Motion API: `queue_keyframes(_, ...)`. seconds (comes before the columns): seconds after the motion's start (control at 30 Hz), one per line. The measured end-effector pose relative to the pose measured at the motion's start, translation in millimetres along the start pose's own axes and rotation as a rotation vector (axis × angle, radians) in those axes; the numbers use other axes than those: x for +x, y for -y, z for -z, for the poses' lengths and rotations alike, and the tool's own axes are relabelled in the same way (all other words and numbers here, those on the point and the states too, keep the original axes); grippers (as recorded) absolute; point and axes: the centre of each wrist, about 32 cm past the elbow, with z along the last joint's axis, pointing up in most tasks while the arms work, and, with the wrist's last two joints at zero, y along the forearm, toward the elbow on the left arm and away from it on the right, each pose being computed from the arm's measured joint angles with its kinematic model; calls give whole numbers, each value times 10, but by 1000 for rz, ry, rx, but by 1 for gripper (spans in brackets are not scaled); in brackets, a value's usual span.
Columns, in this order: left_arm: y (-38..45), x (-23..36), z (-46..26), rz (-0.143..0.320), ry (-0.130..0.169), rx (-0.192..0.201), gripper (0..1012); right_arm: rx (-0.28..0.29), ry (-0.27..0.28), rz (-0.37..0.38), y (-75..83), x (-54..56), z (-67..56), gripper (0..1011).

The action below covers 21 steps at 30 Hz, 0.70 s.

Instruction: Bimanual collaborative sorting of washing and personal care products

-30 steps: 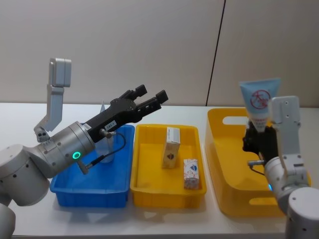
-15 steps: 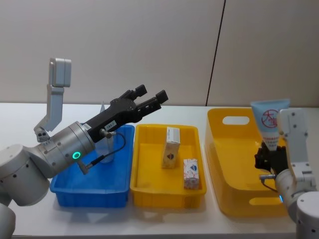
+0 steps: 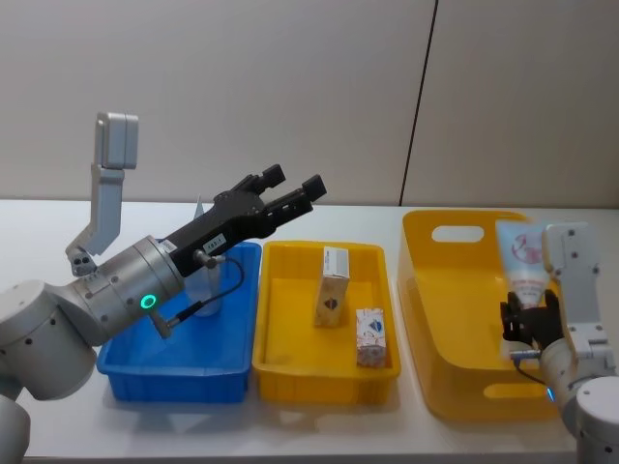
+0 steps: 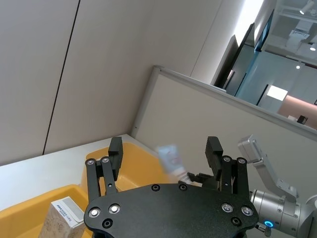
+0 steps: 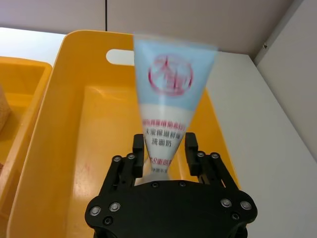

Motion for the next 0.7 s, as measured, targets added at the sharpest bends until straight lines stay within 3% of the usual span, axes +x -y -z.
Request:
queue_keyframes(0.03,0,0,0,0,0,0,1001,-2,0,2,-2,3,3,457)
queue_keyframes(0.13,0,0,0,0,0,0,1001,-7,1,5,-6,5,9,597)
queue_keyframes(0.43,0,0,0,0,0,0,1001,-16,3,9,-11,10,21,860)
queue_keyframes(0.7,0,0,0,0,0,0,1001,-11,-1,10,-9,16,25,1003)
